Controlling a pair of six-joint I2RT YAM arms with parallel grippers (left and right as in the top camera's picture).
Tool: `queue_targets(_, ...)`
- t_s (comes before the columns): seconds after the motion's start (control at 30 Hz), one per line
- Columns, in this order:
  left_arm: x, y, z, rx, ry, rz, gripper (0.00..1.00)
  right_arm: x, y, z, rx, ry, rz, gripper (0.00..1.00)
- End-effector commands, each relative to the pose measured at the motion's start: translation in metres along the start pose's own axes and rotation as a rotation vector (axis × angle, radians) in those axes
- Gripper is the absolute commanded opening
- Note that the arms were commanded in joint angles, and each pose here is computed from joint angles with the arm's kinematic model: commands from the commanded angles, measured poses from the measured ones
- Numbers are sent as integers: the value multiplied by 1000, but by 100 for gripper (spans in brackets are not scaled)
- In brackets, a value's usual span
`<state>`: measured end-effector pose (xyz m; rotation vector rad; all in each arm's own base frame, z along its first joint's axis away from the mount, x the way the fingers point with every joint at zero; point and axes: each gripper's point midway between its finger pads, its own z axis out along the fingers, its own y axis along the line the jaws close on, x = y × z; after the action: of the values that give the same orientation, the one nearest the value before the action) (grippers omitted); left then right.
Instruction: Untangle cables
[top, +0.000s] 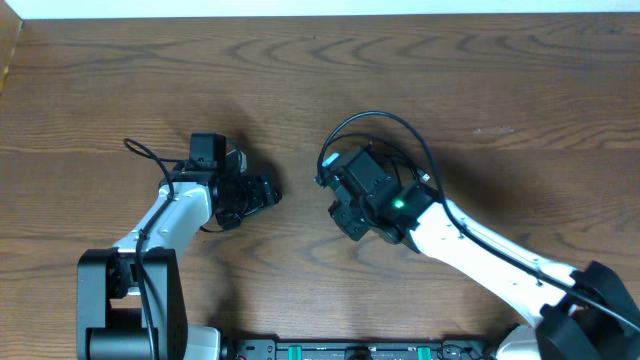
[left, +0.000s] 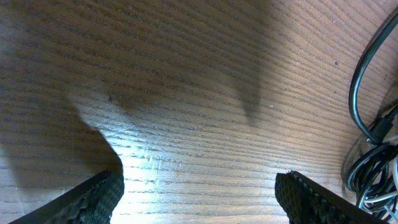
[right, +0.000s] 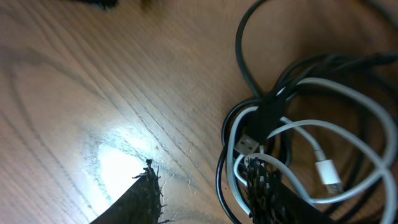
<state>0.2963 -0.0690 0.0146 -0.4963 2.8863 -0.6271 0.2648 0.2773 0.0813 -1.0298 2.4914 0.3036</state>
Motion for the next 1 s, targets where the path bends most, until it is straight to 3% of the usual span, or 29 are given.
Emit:
queue_targets(0.0, -4, -1, -4, -3, -17, 20, 84, 5, 1, 15, -15, 38, -1, 42)
queue_targets(0.17, -4, -1, -4, -3, -17, 20, 85, 15, -7, 31, 28, 85, 1, 38)
queue_targets(0.4, -4, -1, -4, -3, -17, 20, 84, 24, 8, 35, -56, 124, 5, 17)
queue_targets(0.53, -3, -1, -4, -3, -17, 20, 85, 28, 26, 34, -161, 141, 13, 18)
queue_targets(0.83, -2, 0, -4, -6, -11, 18, 85, 56, 21, 72, -150, 227, 49, 24)
queue_targets(0.97, -1, 0, -4, -7, -5, 15, 85, 59, 13, 77, -146, 239, 106, 14)
